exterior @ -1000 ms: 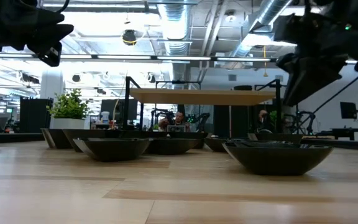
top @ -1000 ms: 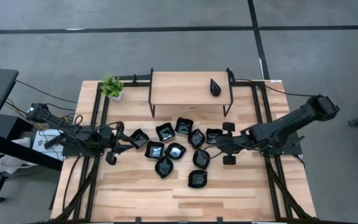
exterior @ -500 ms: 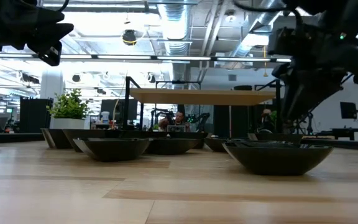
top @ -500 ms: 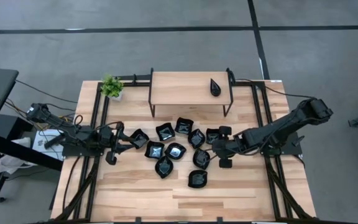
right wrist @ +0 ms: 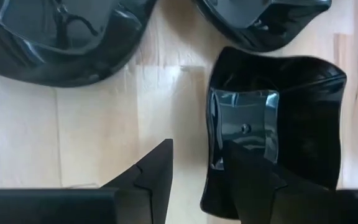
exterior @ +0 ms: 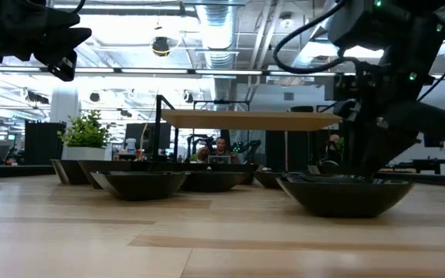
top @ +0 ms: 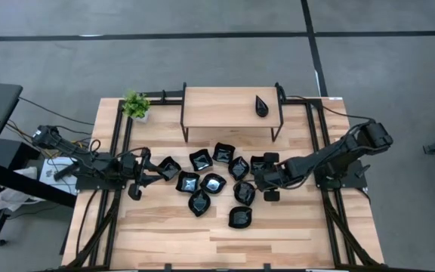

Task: Pick & Place Mini shaped plates
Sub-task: Put the black distorted square plate on the shelf

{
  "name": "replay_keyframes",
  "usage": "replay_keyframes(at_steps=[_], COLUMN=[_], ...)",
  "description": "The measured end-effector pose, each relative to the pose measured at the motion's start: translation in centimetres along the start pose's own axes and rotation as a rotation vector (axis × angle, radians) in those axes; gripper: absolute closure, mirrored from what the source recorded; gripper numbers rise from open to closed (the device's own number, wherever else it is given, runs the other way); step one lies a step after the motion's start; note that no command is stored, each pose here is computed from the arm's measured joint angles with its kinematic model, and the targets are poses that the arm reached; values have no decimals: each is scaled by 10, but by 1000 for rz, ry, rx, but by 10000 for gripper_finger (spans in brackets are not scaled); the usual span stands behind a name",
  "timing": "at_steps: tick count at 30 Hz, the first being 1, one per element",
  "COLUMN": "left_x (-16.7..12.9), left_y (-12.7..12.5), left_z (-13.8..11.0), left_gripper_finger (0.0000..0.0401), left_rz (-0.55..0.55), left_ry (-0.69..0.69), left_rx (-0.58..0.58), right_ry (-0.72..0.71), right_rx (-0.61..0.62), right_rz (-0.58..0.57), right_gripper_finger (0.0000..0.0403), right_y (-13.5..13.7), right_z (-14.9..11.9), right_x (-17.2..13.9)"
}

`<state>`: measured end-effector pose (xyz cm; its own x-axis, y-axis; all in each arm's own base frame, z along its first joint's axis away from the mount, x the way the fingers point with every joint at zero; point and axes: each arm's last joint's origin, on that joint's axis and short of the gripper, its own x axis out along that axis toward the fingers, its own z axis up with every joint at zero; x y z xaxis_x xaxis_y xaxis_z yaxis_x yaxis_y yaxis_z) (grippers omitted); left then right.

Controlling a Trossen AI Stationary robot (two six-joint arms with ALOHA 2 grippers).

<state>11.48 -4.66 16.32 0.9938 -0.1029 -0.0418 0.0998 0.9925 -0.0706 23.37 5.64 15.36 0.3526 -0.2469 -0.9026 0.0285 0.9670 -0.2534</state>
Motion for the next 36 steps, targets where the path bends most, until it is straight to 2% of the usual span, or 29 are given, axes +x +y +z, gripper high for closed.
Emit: replay_keyframes(at_steps=[8,20,30,36], left_x=[0,0,0,0], left_y=[0,0,0,0], left_z=[1,1,2,2], left_gripper_finger=[289,289,289,289], left_rz=[-1,-1,-2,-2], left_ry=[-6,-14,-18,-21], left_rx=[-2,-5,-7,-8], right_ry=[-34,-35,-40,-18], right_rx=[12,34,41,37], right_rz=[-4,-54,-60,-112], right_gripper_finger=[297,397,401,402], right_y=[-1,-8,-9,-10], right_z=[2,3,4,11], right_x=[-5,-2,-5,-17])
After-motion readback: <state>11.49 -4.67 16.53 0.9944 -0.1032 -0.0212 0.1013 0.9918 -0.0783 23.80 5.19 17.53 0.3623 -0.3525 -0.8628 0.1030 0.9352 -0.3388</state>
